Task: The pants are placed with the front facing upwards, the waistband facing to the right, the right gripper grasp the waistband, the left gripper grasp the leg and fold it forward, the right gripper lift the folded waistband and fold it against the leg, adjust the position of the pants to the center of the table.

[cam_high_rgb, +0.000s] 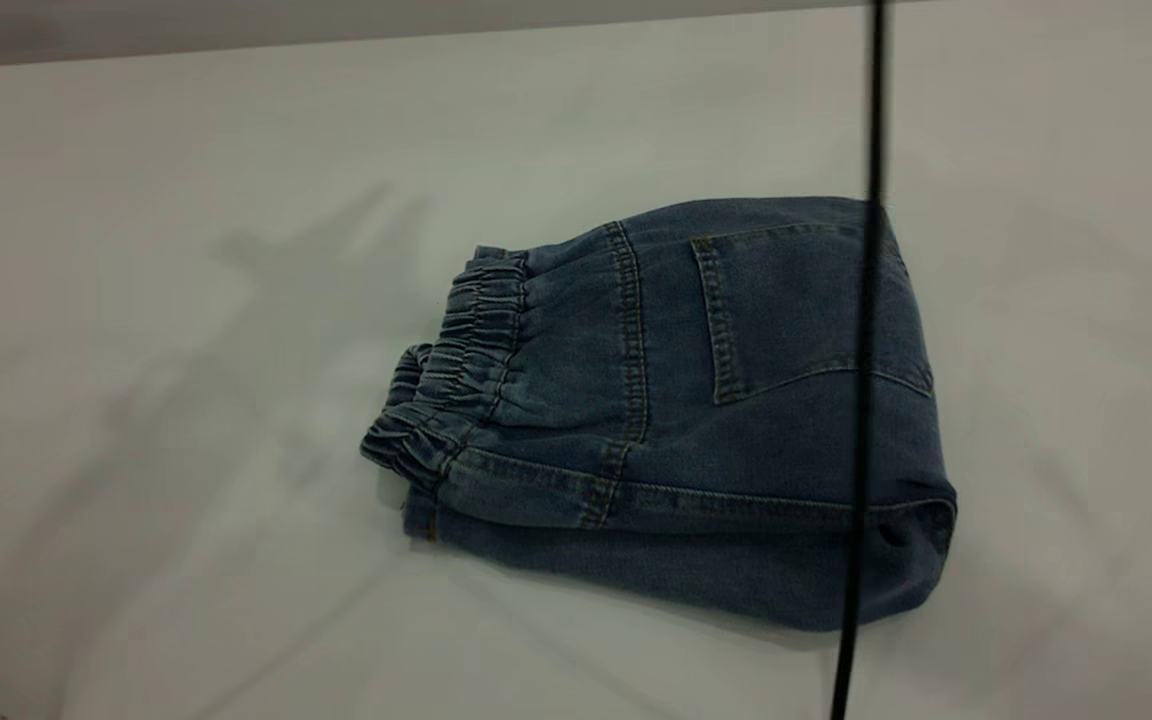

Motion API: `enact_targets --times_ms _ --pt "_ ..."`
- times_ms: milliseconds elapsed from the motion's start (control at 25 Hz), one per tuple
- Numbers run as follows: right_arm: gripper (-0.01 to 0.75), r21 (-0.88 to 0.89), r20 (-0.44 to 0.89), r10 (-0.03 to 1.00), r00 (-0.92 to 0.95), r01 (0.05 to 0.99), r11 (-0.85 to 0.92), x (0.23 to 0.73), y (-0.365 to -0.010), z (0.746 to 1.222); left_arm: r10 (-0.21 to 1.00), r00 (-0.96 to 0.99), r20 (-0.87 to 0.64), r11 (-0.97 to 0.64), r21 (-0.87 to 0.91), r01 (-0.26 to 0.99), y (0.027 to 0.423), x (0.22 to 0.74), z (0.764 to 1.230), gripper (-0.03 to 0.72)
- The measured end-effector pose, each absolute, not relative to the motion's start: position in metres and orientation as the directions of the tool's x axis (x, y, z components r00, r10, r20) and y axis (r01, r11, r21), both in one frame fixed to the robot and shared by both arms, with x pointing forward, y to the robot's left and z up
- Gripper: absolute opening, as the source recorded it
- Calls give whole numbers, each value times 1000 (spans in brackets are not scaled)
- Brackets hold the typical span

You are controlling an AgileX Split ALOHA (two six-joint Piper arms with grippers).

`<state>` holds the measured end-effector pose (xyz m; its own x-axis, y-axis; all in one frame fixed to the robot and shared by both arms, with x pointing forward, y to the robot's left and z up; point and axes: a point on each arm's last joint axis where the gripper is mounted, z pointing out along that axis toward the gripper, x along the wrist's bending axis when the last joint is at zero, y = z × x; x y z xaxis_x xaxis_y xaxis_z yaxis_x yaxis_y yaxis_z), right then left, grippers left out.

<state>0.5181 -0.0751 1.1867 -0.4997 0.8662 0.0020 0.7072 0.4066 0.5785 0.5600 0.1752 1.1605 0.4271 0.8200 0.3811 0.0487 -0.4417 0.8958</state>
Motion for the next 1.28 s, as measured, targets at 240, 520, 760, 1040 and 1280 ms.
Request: enact_targets --times_ms 240,520,760,1040,1280 --pt "293 764 11 854 -520 556 328 454 -130 1268 827 409 386 -424 906 2 183 540 1184 263" --pt "293 890 -42 856 -515 369 266 384 -195 1319 832 396 389 -411 911 -31 188 526 1199 263" --pt "293 898 -69 867 -494 347 269 343 -233 1303 832 394 390 -407 912 -43 194 511 1211 263" --pt "293 873 -47 879 -475 407 267 298 -272 1241 815 434 385 -433 901 14 207 473 1225 263" --pt "293 897 5 870 -494 386 215 262 -297 1177 782 534 322 -472 866 168 217 436 1222 248"
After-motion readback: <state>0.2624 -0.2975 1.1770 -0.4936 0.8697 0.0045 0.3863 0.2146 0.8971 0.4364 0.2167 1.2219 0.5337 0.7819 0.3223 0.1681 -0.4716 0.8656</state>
